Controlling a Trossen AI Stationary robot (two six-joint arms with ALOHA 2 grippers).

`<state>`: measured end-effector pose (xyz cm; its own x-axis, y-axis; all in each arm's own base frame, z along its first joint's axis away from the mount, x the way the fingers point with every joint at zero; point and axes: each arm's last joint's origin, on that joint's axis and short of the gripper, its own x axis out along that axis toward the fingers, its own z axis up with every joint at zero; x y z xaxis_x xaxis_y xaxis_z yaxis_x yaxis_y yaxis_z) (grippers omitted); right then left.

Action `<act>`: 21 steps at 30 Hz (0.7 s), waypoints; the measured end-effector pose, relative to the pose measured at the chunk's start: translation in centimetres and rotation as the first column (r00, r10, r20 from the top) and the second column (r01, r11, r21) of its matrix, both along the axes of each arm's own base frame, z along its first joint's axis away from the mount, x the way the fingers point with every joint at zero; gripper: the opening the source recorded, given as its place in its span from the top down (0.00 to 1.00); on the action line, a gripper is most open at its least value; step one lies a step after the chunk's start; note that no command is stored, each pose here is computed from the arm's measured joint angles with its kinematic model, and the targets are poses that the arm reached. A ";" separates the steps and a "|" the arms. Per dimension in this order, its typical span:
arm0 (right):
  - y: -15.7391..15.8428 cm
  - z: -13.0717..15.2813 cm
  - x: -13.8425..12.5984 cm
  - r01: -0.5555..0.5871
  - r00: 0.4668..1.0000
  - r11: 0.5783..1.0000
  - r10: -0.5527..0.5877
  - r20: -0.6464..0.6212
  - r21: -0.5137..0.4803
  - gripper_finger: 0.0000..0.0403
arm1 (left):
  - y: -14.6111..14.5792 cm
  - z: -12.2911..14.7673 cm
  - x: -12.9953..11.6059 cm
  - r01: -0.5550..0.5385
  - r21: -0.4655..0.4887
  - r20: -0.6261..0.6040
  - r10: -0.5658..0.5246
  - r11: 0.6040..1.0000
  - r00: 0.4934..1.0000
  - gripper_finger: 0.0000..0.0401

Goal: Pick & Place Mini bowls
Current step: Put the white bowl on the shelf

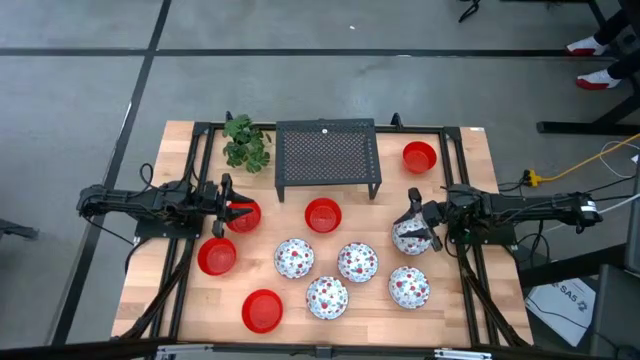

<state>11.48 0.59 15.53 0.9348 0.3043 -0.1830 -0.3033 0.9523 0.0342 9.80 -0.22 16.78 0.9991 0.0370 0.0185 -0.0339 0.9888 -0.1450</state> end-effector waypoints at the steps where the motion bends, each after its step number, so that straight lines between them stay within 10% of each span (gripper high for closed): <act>1: 0.0 0.7 0.1 0.000 1.000 1.000 0.000 0.021 -0.001 0.54 | 0.0 0.0 0.0 0.000 0.000 0.000 0.000 1.000 1.000 0.69; 11: 0.0 8.8 -0.1 0.001 0.983 1.000 0.001 0.181 -0.006 0.54 | 0.0 0.0 0.0 0.000 0.000 0.001 0.000 1.000 1.000 0.69; 21: 0.3 15.8 0.3 -0.029 1.000 1.000 0.029 0.006 0.000 0.54 | 0.0 0.0 0.0 0.000 0.000 0.000 0.000 1.000 1.000 0.69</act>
